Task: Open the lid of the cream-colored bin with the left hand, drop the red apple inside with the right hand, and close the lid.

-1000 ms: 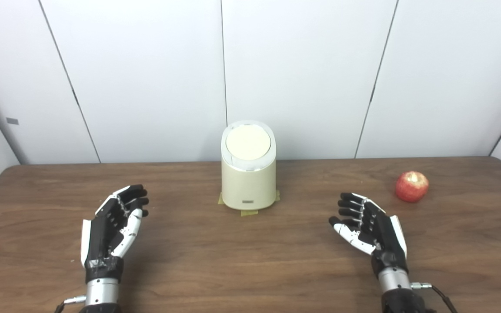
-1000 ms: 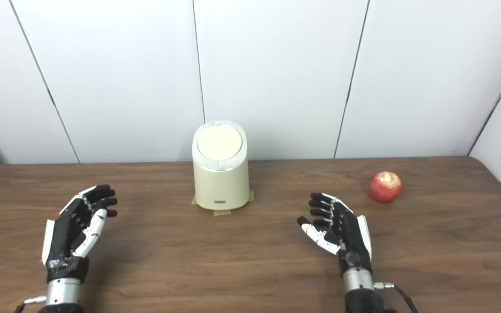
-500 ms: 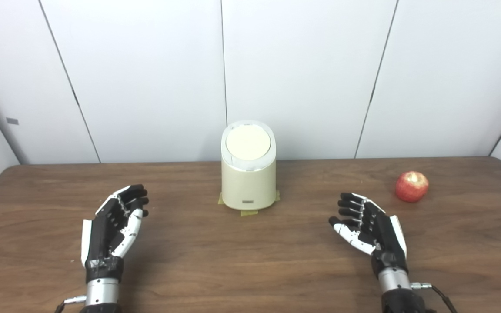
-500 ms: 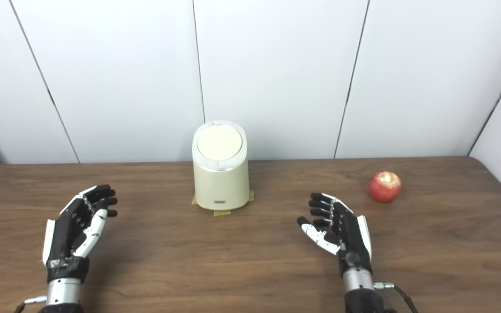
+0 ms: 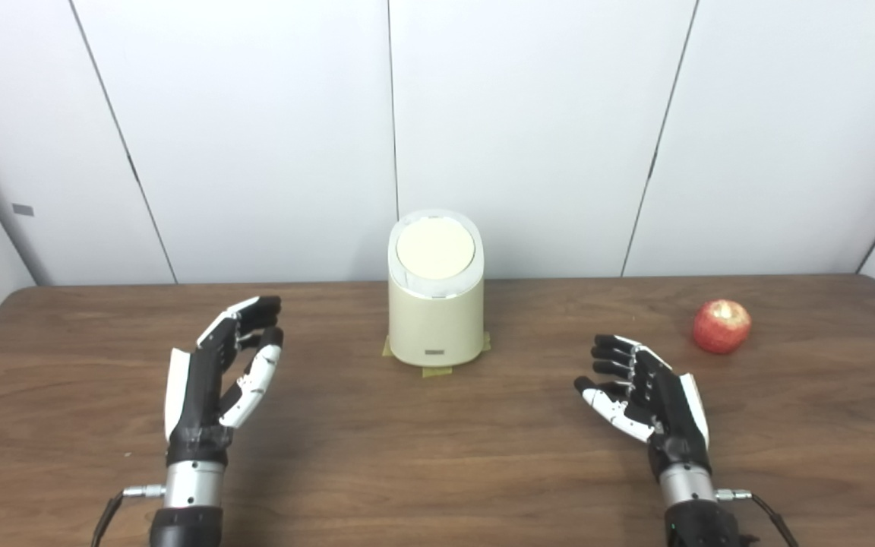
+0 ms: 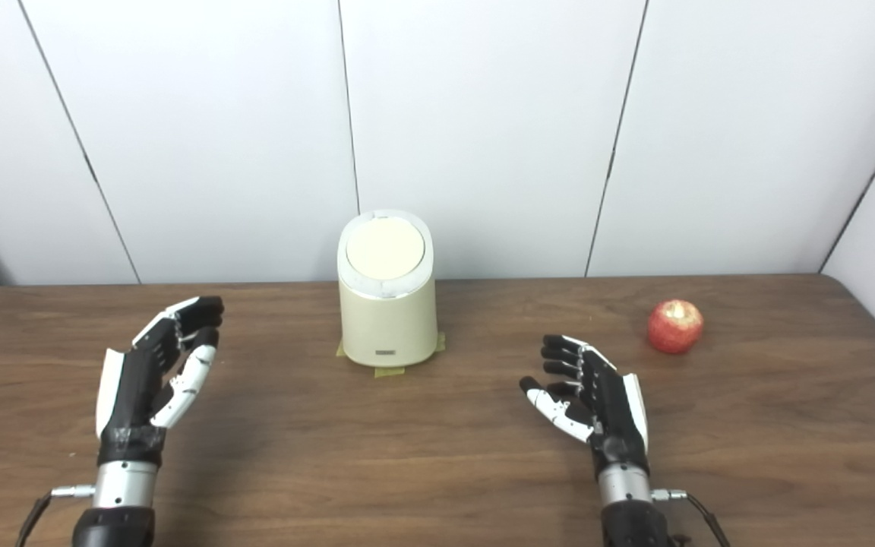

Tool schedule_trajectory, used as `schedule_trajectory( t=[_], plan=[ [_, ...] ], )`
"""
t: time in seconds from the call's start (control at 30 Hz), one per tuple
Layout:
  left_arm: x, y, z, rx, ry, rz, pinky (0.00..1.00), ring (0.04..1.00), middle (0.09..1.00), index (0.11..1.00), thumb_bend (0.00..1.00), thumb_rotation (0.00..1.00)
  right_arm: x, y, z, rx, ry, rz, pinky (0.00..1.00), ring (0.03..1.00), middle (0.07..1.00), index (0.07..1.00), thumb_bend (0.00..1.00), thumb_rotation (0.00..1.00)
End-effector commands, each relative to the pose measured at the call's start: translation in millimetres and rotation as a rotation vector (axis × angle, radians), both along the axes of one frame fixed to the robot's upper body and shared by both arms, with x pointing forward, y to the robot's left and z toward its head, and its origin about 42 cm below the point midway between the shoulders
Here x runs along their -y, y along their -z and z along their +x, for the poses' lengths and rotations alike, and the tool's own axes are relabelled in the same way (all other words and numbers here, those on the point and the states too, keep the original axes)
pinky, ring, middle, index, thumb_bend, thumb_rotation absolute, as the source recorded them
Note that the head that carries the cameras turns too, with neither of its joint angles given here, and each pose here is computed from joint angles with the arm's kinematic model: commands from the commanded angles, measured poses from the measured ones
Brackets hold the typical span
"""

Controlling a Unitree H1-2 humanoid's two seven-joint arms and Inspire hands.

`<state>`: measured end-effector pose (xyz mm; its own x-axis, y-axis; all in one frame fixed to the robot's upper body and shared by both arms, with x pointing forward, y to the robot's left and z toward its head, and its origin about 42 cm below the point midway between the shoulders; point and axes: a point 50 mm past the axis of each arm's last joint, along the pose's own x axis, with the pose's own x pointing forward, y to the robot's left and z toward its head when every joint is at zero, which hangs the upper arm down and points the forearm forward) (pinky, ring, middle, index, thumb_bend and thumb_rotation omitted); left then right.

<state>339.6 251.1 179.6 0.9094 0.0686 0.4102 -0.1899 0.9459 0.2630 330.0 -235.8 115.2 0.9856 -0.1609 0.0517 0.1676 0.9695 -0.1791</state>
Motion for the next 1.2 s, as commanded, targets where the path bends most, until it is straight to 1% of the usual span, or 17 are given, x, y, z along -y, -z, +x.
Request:
schedule_trajectory(
  t=[0.0, 0.03, 0.07, 0.13, 0.17, 0.2, 0.23, 0.27, 0.33, 0.43, 0.6, 0.7, 0.77, 0.9, 1.0, 1.07, 1.17],
  plan=[
    [13, -42, 22, 0.082, 0.02, -0.017, 0.71, 0.778, 0.789, 0.761, 0.59, 0.48, -6, -21, 12, 0.092, -0.018, -0.011, 0.61, 0.701, 0.71, 0.695, 0.25, 0.08],
    [15, -47, 25, 0.073, 0.022, -0.024, 0.71, 0.787, 0.801, 0.775, 0.62, 0.47, -6, -21, 11, 0.091, -0.018, -0.016, 0.61, 0.7, 0.71, 0.695, 0.25, 0.08],
    [19, -57, 34, 0.051, 0.03, -0.023, 0.71, 0.792, 0.807, 0.783, 0.63, 0.46, -7, -20, 11, 0.092, -0.02, -0.016, 0.6, 0.7, 0.71, 0.695, 0.25, 0.08],
    [26, -72, 47, 0.005, 0.034, -0.009, 0.82, 0.892, 0.901, 0.888, 0.74, 0.48, -7, -20, 11, 0.093, -0.022, 0.004, 0.61, 0.702, 0.711, 0.696, 0.25, 0.07],
    [29, -79, 52, -0.017, 0.034, 0.004, 0.85, 0.916, 0.925, 0.912, 0.77, 0.49, -7, -20, 11, 0.094, -0.024, 0.006, 0.61, 0.703, 0.711, 0.696, 0.25, 0.07],
    [32, -88, 60, -0.05, 0.03, 0.042, 0.92, 0.965, 0.969, 0.957, 0.79, 0.51, -7, -19, 11, 0.093, -0.027, 0.01, 0.61, 0.703, 0.711, 0.696, 0.25, 0.07],
    [35, -95, 65, -0.074, 0.024, 0.068, 0.96, 0.982, 0.985, 0.978, 0.82, 0.54, -8, -19, 11, 0.093, -0.029, 0.011, 0.61, 0.707, 0.716, 0.701, 0.25, 0.07],
    [37, -100, 70, -0.094, 0.02, 0.086, 0.98, 0.991, 0.992, 0.989, 0.84, 0.56, -8, -19, 11, 0.094, -0.031, 0.01, 0.62, 0.709, 0.719, 0.703, 0.25, 0.07],
    [41, -109, 81, -0.107, 0.013, 0.123, 1.0, 0.999, 0.999, 0.998, 0.89, 0.57, -9, -18, 12, 0.094, -0.034, 0.022, 0.62, 0.71, 0.718, 0.703, 0.25, 0.06],
    [51, -122, 96, -0.12, -0.019, 0.187, 1.0, 1.0, 1.0, 1.0, 0.94, 0.55, -9, -18, 12, 0.09, -0.037, 0.027, 0.62, 0.715, 0.721, 0.708, 0.25, 0.06],
    [71, -137, 116, -0.158, -0.062, 0.275, 1.0, 1.0, 1.0, 1.0, 0.96, 0.54, -9, -16, 15, 0.076, -0.033, 0.023, 0.63, 0.719, 0.723, 0.707, 0.26, 0.08],
    [84, -141, 125, -0.174, -0.075, 0.331, 1.0, 1.0, 1.0, 1.0, 0.96, 0.55, -9, -15, 16, 0.073, -0.036, 0.02, 0.63, 0.717, 0.723, 0.708, 0.26, 0.09],
    [91, -141, 130, -0.194, -0.057, 0.36, 1.0, 1.0, 1.0, 1.0, 0.96, 0.55, -8, -13, 17, 0.073, -0.039, 0.016, 0.62, 0.715, 0.722, 0.709, 0.26, 0.1],
    [102, -137, 138, -0.245, -0.023, 0.381, 1.0, 1.0, 1.0, 1.0, 0.99, 0.52, -8, -12, 18, 0.069, -0.036, 0.005, 0.62, 0.713, 0.723, 0.708, 0.27, 0.12],
    [110, -132, 143, -0.268, -0.02, 0.404, 1.0, 1.0, 1.0, 1.0, 1.0, 0.5, -7, -11, 17, 0.069, -0.034, -0.003, 0.62, 0.712, 0.722, 0.709, 0.27, 0.13],
    [113, -129, 144, -0.277, -0.022, 0.411, 1.0, 1.0, 1.0, 1.0, 1.0, 0.49, -8, -11, 17, 0.064, -0.03, 0.006, 0.62, 0.719, 0.724, 0.708, 0.27, 0.16],
    [120, -124, 146, -0.289, -0.029, 0.44, 1.0, 1.0, 1.0, 1.0, 1.0, 0.48, -8, -11, 17, 0.067, -0.032, 0.004, 0.63, 0.721, 0.727, 0.709, 0.27, 0.17]
  ],
)
